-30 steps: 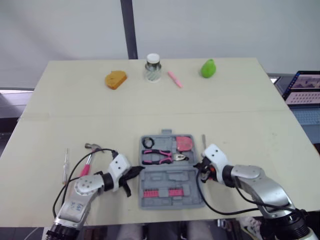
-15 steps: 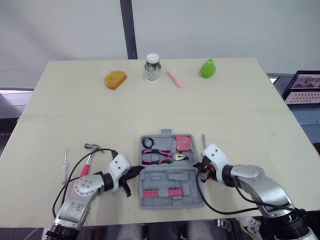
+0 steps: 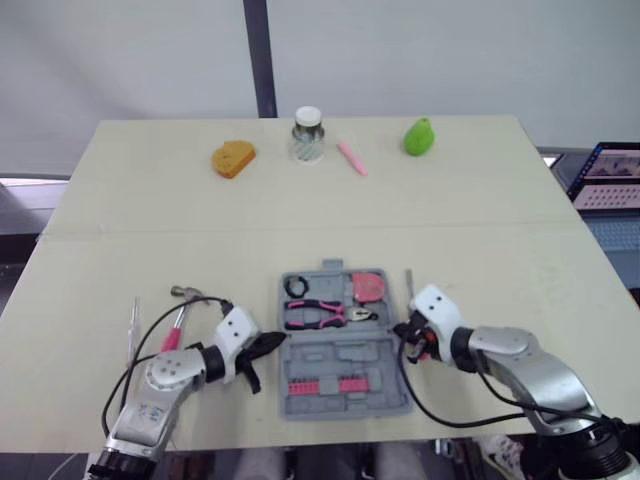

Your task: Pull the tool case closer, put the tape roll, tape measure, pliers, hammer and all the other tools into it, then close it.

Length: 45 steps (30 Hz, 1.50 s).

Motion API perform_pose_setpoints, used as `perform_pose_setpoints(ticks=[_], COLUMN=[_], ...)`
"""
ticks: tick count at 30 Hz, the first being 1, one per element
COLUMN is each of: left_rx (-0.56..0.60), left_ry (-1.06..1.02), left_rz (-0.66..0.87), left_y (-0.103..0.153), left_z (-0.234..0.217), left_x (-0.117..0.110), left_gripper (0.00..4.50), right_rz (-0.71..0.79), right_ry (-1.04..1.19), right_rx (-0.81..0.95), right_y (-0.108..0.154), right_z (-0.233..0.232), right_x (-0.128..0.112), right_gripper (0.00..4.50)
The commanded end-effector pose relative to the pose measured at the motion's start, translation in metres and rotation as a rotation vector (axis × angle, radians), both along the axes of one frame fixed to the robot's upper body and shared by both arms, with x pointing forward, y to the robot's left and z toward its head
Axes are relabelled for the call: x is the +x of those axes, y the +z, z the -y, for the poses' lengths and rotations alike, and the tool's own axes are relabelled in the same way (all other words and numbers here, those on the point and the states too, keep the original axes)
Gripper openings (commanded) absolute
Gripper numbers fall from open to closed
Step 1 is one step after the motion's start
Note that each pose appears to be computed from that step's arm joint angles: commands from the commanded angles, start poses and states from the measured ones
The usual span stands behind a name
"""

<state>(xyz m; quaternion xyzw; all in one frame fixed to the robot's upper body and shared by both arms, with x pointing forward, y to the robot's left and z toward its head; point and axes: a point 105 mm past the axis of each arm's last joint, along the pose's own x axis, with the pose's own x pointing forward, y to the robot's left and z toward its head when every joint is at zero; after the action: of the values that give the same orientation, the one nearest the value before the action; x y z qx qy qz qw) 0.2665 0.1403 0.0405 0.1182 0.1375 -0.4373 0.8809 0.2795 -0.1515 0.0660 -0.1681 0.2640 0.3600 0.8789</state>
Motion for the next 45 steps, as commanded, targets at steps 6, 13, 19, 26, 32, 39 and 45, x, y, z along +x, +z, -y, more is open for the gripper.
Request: perform_pose_setpoints(ticks=[6, 13, 19, 26, 32, 39, 45], left_rx=[-0.023, -0.047, -0.125, -0.136, -0.118, -0.111, -0.133], left_ry=[0.009, 0.018, 0.004, 0.004, 0.069, 0.151, 0.177], left_rz=[0.054, 0.013, 0.084, 0.158, 0.15, 0.105, 0.04], left_y=[0.025, 0.03, 0.06, 0.084, 0.075, 0.048, 0.023], left_z=[-0.006, -0.012, -0.025, -0.044, -0.065, -0.08, -0.079], left_x=[0.0, -0.013, -0.024, -0.038, -0.062, -0.09, -0.111], left_gripper=[0.02, 0.02, 0.02, 0.02, 0.02, 0.26, 2.85], right_rz=[0.07, 0.067, 0.083, 0.026, 0.091, 0.148, 0.024], right_ry=[0.061, 0.088, 0.136, 0.138, 0.097, 0.052, 0.01], right_rx=[0.024, 0.017, 0.058, 0.101, 0.094, 0.137, 0.175], right_y=[0.041, 0.059, 0.068, 0.059, 0.049, 0.034, 0.011], right_z=[0.004, 0.02, 0.03, 0.045, 0.066, 0.083, 0.081], right_x=[-0.008, -0.024, -0.039, -0.05, -0.055, -0.071, -0.089], right_gripper=[0.0, 0.0, 0.0, 0.0, 0.0, 0.0, 2.39])
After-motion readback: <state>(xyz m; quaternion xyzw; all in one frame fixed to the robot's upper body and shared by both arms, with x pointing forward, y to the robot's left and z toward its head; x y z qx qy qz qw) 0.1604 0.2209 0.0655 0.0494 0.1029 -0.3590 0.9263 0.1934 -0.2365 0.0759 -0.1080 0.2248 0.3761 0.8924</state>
